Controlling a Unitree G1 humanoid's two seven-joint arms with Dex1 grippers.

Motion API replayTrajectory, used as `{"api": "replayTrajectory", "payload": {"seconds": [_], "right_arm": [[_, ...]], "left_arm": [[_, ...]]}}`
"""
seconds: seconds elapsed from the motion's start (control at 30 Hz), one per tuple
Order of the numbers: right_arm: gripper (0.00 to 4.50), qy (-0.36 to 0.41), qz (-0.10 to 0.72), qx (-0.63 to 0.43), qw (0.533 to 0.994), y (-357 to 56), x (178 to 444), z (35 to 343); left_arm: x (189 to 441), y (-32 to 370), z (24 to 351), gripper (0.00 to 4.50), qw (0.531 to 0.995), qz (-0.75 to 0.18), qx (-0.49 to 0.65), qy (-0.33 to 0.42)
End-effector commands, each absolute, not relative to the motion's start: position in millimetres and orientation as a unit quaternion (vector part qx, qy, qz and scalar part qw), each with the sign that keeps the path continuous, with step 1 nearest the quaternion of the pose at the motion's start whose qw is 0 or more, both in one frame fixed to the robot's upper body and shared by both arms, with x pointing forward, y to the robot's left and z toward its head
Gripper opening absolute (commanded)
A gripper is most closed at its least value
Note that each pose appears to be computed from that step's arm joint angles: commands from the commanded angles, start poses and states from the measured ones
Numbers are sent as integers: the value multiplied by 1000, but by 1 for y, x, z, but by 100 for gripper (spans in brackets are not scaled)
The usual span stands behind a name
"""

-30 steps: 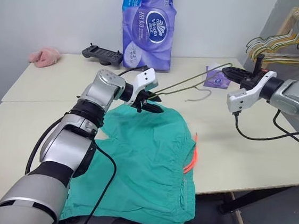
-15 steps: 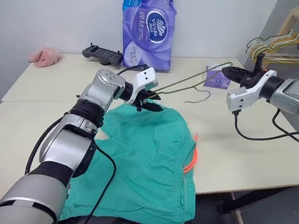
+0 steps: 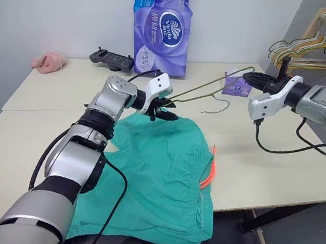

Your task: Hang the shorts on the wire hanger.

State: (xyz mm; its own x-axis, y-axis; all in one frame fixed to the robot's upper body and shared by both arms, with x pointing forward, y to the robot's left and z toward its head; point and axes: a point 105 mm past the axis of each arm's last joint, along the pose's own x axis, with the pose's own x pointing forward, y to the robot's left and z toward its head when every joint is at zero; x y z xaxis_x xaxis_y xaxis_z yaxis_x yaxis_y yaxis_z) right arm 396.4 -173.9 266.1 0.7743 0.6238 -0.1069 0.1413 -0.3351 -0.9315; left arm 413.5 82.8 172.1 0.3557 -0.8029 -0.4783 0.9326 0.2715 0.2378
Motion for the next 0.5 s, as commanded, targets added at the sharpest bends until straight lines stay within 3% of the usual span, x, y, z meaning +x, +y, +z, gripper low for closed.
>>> {"api": "replayTrajectory", "payload": {"seconds": [0.03, 0.2, 0.3, 0.5], "right_arm": [[0, -277, 209, -773, 531, -168, 391, 287], [0, -264, 222, -764, 545, -171, 391, 280], [69, -262, 227, -755, 557, -171, 390, 281], [267, -255, 235, -757, 553, -177, 384, 281]], "left_arm": [[416, 78, 190, 217, 790, -551, 250, 103], [415, 79, 189, 217, 790, -551, 249, 104], [415, 78, 189, 217, 789, -552, 248, 104], [416, 80, 190, 217, 792, -549, 248, 104]]}}
